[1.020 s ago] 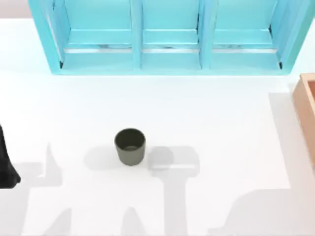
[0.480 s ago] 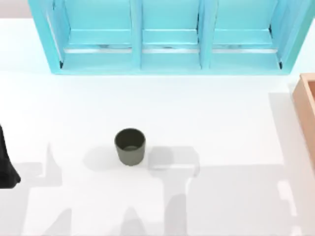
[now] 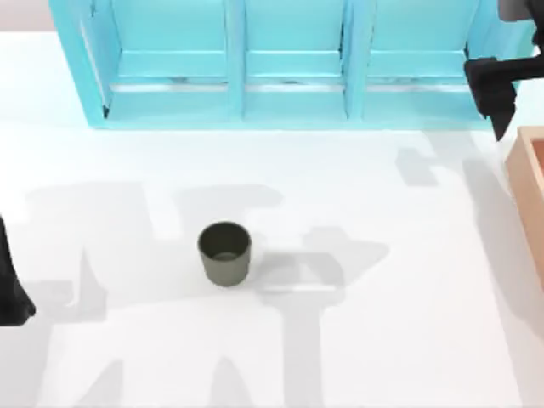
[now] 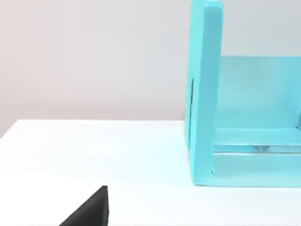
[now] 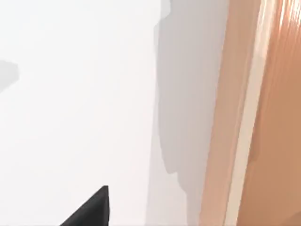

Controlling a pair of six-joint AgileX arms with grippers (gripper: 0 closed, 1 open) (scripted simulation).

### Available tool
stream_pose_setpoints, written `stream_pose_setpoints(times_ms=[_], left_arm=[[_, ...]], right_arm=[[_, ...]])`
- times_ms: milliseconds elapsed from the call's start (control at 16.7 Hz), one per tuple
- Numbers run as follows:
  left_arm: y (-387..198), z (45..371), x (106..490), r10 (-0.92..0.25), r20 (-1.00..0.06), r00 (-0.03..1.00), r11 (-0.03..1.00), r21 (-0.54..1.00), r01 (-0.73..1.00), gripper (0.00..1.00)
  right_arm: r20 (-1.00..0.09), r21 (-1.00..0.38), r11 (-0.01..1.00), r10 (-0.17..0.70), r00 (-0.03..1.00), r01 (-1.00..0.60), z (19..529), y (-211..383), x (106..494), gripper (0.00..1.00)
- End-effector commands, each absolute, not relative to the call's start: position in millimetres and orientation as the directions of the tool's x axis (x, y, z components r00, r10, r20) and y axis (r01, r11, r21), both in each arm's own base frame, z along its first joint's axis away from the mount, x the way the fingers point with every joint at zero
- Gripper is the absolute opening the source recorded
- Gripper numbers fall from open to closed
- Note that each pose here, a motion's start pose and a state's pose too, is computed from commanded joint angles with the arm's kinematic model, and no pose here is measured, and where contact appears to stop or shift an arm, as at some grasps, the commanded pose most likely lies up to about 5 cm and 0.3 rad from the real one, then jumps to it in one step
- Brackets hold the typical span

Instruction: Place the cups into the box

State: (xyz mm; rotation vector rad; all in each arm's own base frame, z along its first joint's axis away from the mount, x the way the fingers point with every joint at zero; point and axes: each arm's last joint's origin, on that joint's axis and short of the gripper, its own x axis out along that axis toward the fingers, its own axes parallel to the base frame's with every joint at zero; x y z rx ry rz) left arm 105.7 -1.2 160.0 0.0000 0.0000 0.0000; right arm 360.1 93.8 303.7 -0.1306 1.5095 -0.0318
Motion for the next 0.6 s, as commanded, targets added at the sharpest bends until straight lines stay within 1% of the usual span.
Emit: stream_pose_setpoints(times_ms=[120,240,420,600], left_arm=[[-1.2,160.0,105.7,0.000,0.000,1.000,1.000,0.000,0.000,1.00],[-1.2,160.0,105.7,0.000,0.000,1.000,1.000,0.000,0.000,1.00],[-1.2,160.0,105.7,0.000,0.000,1.000,1.000,0.000,0.000,1.00],[-1.2,160.0,105.7,0.000,0.000,1.000,1.000,0.000,0.000,1.00]], right_arm=[[-0.989,-0.116,0.992,-0.110,0.102,-0.058,293.6,159.2,365.0,1.00],[-0.984,-0.114,0.992,-0.106,0.145,-0.051,281.5,223.2,358.5,1.00],[-0.975,-0.090,0.995,-0.082,0.206,-0.033,262.5,305.4,334.1,1.00],[-0.966,-0.052,0.999,-0.047,0.254,-0.013,245.8,365.1,303.6,1.00]])
